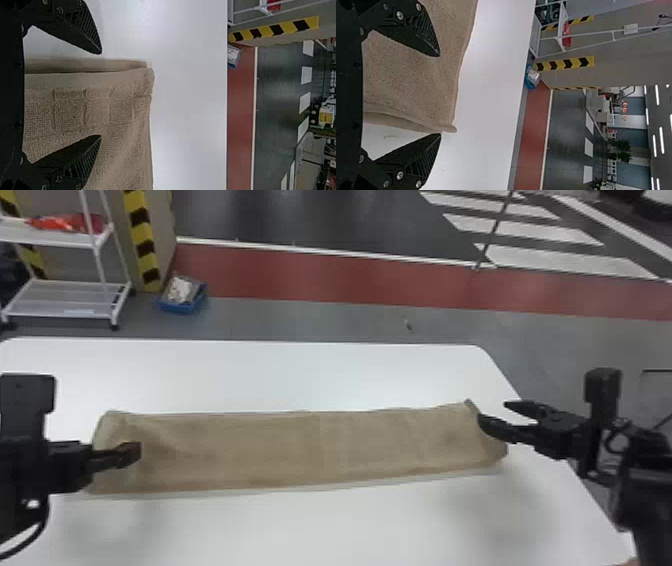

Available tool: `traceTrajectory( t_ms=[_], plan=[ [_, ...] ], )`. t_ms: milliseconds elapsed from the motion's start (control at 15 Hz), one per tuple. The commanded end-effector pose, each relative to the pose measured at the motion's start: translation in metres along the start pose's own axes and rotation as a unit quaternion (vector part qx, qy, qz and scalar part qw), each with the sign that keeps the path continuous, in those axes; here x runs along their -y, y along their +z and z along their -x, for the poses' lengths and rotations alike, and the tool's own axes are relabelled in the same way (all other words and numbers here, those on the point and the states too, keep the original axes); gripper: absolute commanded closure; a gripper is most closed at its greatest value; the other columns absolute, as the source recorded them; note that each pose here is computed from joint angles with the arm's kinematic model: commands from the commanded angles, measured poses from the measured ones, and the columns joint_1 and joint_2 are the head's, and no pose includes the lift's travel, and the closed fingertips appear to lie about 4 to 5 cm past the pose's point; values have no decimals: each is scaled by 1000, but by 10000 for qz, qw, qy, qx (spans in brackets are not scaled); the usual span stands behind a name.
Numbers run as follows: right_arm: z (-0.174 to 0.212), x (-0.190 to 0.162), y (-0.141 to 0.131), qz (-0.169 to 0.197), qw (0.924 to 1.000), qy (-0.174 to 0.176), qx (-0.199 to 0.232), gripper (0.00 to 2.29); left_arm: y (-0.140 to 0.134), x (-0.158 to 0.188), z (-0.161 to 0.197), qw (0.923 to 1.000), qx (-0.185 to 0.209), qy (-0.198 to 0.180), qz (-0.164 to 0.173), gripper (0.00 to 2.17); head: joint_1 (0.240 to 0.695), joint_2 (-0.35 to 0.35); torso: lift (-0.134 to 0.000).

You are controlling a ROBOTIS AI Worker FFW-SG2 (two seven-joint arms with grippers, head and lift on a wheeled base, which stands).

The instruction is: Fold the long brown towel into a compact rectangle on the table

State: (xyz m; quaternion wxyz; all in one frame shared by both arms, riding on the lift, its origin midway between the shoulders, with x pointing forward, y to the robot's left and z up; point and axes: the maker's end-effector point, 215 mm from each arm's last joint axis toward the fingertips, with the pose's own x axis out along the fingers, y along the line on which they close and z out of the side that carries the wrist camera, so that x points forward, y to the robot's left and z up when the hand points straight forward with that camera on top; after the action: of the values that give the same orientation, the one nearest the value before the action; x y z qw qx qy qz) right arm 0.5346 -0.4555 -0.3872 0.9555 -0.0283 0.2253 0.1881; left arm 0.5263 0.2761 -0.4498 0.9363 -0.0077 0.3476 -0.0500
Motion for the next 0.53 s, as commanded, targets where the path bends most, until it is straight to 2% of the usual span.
traceTrajectory(
  t_ms=[0, 133, 333, 467],
  plan=[
    [-10, -16, 10, -33, 9998, 162, 137, 191, -2, -3, 0, 10000, -25, 0, -20, 225, 695, -192, -124],
    [-20, -36, 14, -51, 9993, 304, 221, 191, -3, -4, 1, 10000, -36, -53, -17, 316, 695, -166, -124],
    [-39, -70, 14, -29, 9981, 569, 215, 191, -10, -3, -2, 9999, -113, -82, -6, 333, 695, -135, -124],
    [-44, -85, 18, 121, 9976, 670, 125, 191, -12, -8, -5, 9999, -150, -45, 14, 333, 695, -114, -124]
  ],
)
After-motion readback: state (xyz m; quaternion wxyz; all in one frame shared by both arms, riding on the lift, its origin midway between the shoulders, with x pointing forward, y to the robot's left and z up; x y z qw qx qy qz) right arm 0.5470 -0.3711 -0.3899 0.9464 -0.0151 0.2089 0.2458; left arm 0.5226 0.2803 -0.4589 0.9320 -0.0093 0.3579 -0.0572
